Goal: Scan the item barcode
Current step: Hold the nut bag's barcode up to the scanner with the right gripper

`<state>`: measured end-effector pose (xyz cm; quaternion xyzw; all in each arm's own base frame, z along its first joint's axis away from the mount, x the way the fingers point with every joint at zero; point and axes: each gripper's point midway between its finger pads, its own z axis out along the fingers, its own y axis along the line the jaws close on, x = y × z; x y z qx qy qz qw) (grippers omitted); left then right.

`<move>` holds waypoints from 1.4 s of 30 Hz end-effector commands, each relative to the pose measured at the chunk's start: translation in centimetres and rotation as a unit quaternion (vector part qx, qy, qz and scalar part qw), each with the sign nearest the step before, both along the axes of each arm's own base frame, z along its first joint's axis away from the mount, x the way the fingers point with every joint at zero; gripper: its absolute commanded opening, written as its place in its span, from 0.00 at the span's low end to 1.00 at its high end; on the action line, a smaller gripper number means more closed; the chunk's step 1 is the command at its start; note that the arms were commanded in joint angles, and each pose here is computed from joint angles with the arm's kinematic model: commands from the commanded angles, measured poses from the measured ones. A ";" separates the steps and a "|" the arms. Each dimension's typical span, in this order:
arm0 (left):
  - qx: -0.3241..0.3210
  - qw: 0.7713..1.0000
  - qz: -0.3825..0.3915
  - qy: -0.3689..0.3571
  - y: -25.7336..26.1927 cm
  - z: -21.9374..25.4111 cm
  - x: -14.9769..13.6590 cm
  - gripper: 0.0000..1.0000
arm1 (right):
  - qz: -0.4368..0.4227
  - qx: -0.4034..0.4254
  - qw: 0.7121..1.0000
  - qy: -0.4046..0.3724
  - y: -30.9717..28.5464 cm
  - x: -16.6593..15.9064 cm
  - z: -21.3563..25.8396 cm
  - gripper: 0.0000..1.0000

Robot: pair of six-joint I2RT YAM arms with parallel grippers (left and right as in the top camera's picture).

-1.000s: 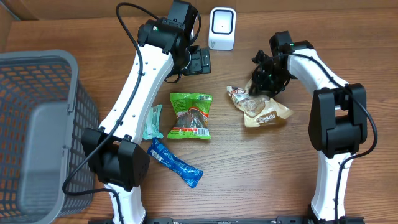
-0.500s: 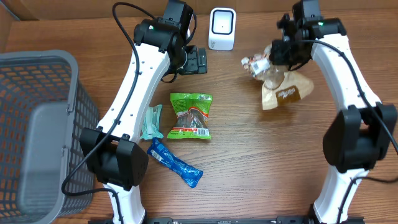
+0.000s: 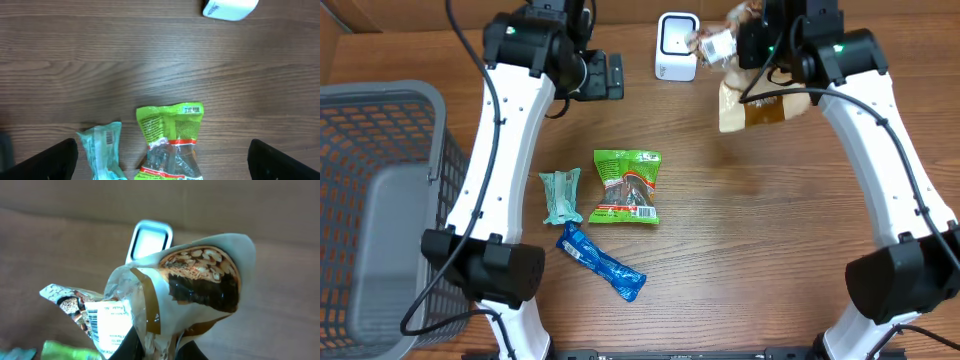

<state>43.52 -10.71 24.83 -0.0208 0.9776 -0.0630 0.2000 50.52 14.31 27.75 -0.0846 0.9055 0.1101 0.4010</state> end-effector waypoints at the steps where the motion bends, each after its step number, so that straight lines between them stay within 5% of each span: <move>1: 0.006 1.000 -0.004 -0.025 0.5 1.7 0.0 1.00 | -0.076 -0.068 0.991 -0.085 -1.4 1.0 4.1 0.04; 12: 0.010 1.000 -0.002 -0.026 0.7 1.7 0.0 1.00 | -0.165 -0.206 0.942 -0.206 -2.4 6.1 5.5 0.04; 17: 0.010 1.000 -0.002 -0.026 0.7 1.7 0.0 1.00 | -0.116 -0.340 0.897 -0.258 -0.1 9.9 3.3 0.04; 25: 0.010 1.000 -0.002 -0.026 0.7 1.7 0.0 1.00 | -0.050 -0.439 0.841 -0.314 3.7 13.5 -0.8 0.04; 42: 0.010 1.000 -0.002 -0.026 0.7 1.7 0.0 1.00 | 0.077 -0.486 0.815 -0.308 7.2 15.5 -9.6 0.04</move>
